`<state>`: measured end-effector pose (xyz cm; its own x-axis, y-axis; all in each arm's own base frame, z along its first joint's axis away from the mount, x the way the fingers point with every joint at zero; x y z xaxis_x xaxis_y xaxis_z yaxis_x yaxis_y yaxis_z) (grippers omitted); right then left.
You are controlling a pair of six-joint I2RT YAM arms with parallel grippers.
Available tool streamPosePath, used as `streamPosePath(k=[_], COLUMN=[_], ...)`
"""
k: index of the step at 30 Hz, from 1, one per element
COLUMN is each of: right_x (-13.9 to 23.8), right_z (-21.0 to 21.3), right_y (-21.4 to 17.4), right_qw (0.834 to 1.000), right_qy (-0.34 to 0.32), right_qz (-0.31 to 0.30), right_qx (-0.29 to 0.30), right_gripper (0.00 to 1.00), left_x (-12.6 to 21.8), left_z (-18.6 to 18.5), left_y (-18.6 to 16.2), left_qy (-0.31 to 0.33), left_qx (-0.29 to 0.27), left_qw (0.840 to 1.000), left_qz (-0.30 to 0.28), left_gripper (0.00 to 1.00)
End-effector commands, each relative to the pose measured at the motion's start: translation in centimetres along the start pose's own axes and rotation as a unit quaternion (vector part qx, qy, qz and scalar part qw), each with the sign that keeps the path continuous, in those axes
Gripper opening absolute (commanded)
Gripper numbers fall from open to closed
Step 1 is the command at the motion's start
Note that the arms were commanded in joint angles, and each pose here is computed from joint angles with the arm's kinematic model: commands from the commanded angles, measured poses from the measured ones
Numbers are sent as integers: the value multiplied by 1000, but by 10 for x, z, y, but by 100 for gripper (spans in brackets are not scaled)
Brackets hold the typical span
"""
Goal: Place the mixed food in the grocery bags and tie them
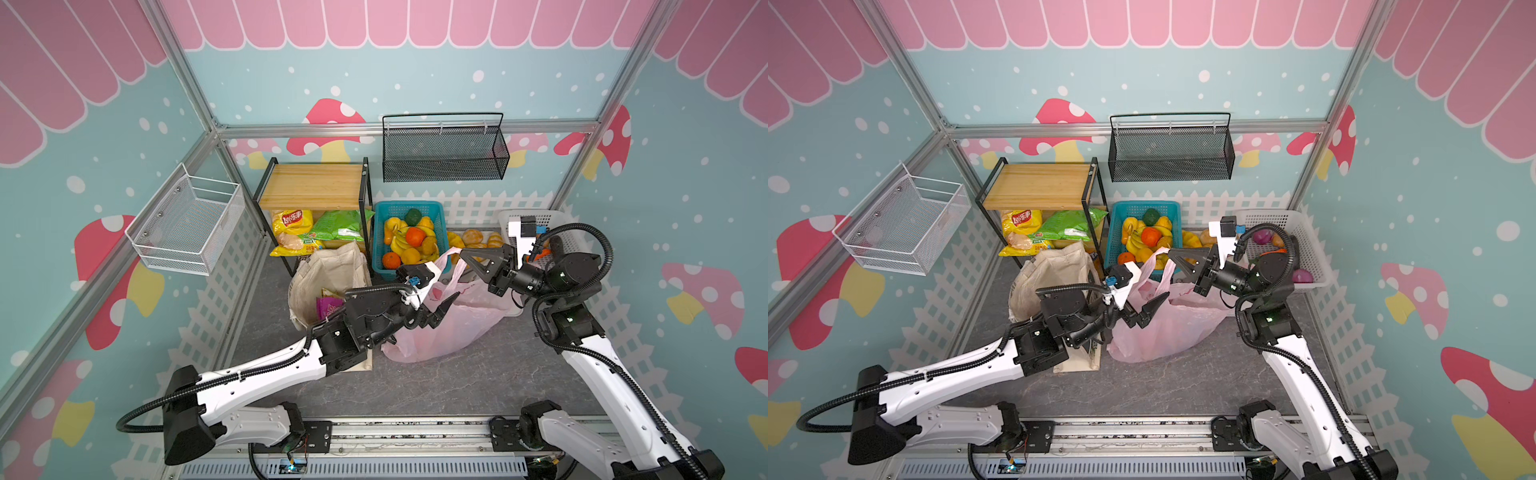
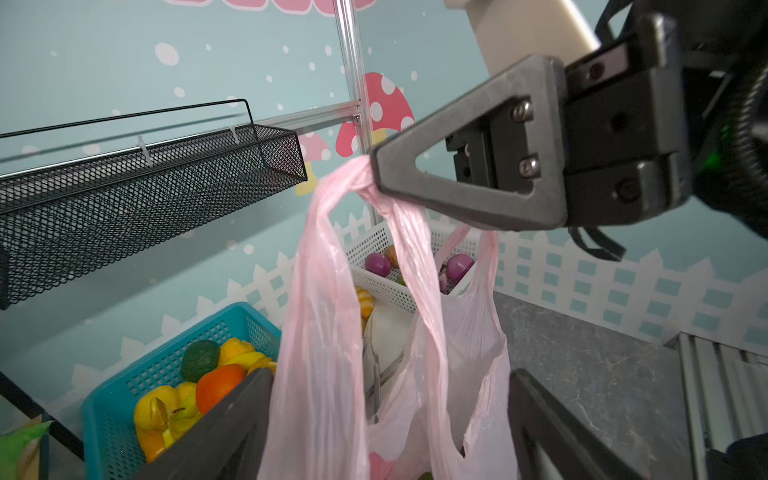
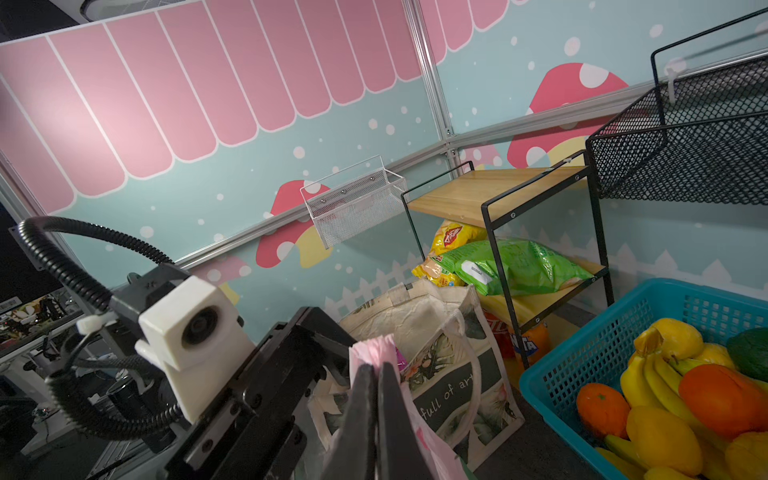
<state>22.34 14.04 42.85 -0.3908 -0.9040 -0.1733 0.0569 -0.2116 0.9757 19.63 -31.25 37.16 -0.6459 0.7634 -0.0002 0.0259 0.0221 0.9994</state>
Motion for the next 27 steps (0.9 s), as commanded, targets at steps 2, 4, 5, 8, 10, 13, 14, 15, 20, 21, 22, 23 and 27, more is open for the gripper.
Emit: streamPosePath(k=[2, 4, 5, 8, 10, 13, 14, 15, 20, 21, 22, 23, 27], right_x=[-3, -3, -3, -3, -3, -5, -7, -8, -7, -4, 2, 9, 43], right_z=[4, 4, 5, 5, 3, -2, -4, -7, -19, -22, -26, -29, -33], right_y=[14, 16, 18, 24, 28, 30, 29, 27, 15, 15, 11, 7, -4], right_qw=[1000, 1000, 1000, 1000, 999, 998, 998, 998, 994, 990, 982, 973, 928], right_qy=[1, 2, 1, -9, -21, -37, -42, -46, -101, -129, -168, -203, -325], right_qz=[-16, -18, -20, -29, -35, -43, -43, -43, 1, 10, 25, 39, 81], right_qx=[-7, -9, -9, -7, -8, -12, -14, -14, 36, 63, 84, 104, 165], right_gripper=[0, 0, 0, 0, 0, 0, 0, 0, 34, 40, 45, 49, 61], left_x=[-19, -26, -28, -29, -26, -21, -19, -16, -8, -7, -5, -4, 2], left_z=[-4, -5, -6, -10, -10, -3, 2, 9, 44, 50, 56, 60, 72], left_y=[-4, -10, -13, -18, -17, -13, -11, -10, -17, -19, -23, -25, -28], left_qy=[25, 24, 21, -6, -34, -75, -84, -92, -99, -94, -88, -83, -61], left_qx=[-62, -66, -66, -41, -7, 59, 86, 111, 202, 216, 228, 238, 259], left_qw=[998, 997, 997, 999, 999, 995, 993, 989, 974, 971, 969, 967, 963], left_qz=[13, 20, 23, 18, 11, -2, -9, -16, -39, -40, -41, -43, -51], left_gripper=[82, 73, 67, 43, 26, 7, 0, 0, 0, 0, 0, 0, 0])
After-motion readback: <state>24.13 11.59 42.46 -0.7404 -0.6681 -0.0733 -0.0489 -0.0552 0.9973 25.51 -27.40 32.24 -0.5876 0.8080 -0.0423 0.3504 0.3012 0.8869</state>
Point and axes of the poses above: each gripper's point midway between its finger pads, its own x axis back along the fingers, its own z axis along the line the jaws close on, y = z × x, the point moved 7 cm from there along x, back along the fingers, and after that the axes turned 12 degrees about x, right-handed, at the moved point
